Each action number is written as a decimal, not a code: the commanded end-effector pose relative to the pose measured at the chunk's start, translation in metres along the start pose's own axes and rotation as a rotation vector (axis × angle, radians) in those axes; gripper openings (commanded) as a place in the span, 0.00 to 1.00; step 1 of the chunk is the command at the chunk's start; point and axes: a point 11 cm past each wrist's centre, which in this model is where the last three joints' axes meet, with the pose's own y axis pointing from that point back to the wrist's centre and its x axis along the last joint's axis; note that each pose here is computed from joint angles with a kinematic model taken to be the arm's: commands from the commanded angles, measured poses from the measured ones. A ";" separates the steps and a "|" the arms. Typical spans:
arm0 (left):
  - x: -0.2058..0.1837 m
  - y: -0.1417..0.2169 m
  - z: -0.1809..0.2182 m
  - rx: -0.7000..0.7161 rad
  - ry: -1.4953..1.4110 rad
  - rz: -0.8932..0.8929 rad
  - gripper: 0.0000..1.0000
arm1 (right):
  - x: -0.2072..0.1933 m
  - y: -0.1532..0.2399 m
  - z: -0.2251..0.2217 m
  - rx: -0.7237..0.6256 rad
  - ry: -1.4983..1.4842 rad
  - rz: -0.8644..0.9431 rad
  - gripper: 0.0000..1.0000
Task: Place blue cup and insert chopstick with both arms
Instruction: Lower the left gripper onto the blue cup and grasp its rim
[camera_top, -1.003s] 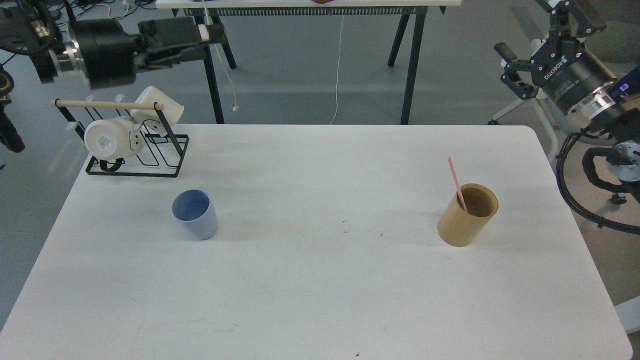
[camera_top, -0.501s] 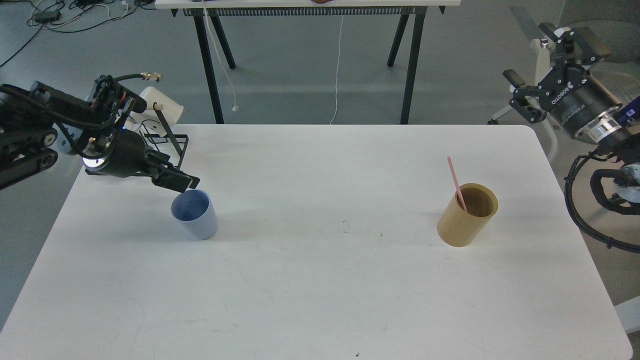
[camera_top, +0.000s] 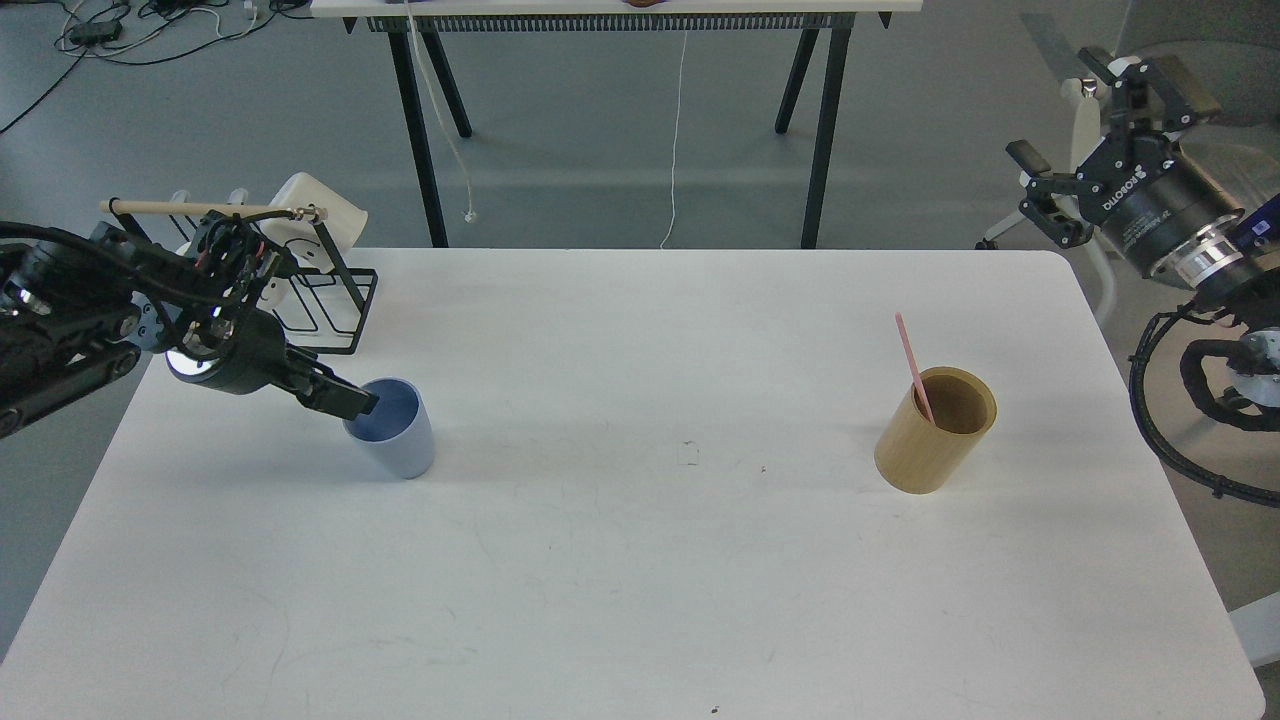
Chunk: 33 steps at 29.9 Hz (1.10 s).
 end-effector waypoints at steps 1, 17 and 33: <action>-0.004 -0.002 -0.006 0.013 0.022 0.003 0.97 | 0.000 0.000 0.000 0.000 0.000 0.000 1.00; -0.013 -0.016 -0.001 0.001 0.033 -0.020 0.70 | 0.001 0.004 0.005 -0.011 -0.004 0.006 1.00; -0.011 -0.025 0.001 -0.003 0.007 0.025 0.18 | 0.003 0.011 0.015 -0.029 -0.014 0.014 1.00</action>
